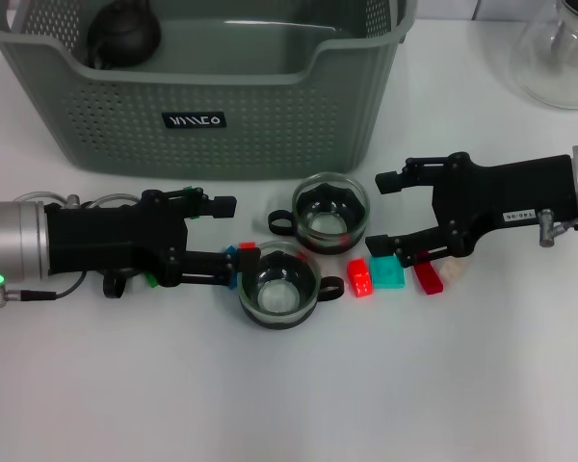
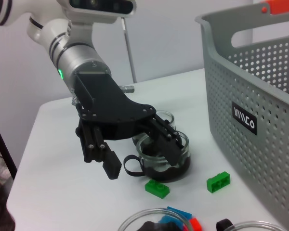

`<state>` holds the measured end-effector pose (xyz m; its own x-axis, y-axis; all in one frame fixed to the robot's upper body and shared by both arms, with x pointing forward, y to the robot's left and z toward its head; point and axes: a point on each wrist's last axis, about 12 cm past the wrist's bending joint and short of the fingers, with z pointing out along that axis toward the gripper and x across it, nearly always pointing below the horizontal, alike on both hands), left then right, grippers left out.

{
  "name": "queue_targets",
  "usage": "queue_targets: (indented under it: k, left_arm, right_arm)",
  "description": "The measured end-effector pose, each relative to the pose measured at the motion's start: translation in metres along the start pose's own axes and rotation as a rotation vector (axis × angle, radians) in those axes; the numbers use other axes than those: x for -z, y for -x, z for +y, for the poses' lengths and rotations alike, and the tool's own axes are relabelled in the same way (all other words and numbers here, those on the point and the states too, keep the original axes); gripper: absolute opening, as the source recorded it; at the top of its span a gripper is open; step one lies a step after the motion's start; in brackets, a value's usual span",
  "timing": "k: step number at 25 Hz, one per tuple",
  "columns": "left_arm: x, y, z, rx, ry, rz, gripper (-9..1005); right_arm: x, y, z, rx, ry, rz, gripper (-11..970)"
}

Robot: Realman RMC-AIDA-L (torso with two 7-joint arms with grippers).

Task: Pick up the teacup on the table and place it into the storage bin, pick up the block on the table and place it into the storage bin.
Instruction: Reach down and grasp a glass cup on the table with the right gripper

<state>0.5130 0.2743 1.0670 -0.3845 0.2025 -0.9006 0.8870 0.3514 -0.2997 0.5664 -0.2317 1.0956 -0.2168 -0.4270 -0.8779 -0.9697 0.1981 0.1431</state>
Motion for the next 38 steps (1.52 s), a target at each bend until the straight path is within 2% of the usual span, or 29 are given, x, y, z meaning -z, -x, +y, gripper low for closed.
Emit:
queue_targets:
  k: [24, 30, 38]
  left_arm:
    - [0.000, 0.000, 0.000, 0.003, 0.003, -0.003, 861]
    - [0.009, -0.005, 0.001, 0.008, 0.025, 0.012, 861]
    - [0.022, -0.008, 0.005, 0.010, 0.065, 0.013, 862]
  right_arm:
    - [0.001, -0.001, -0.002, 0.018, -0.018, 0.000, 911]
    - [-0.002, 0.014, 0.005, 0.069, 0.066, -0.019, 910]
    - [-0.021, 0.035, 0.012, 0.148, 0.191, 0.026, 908]
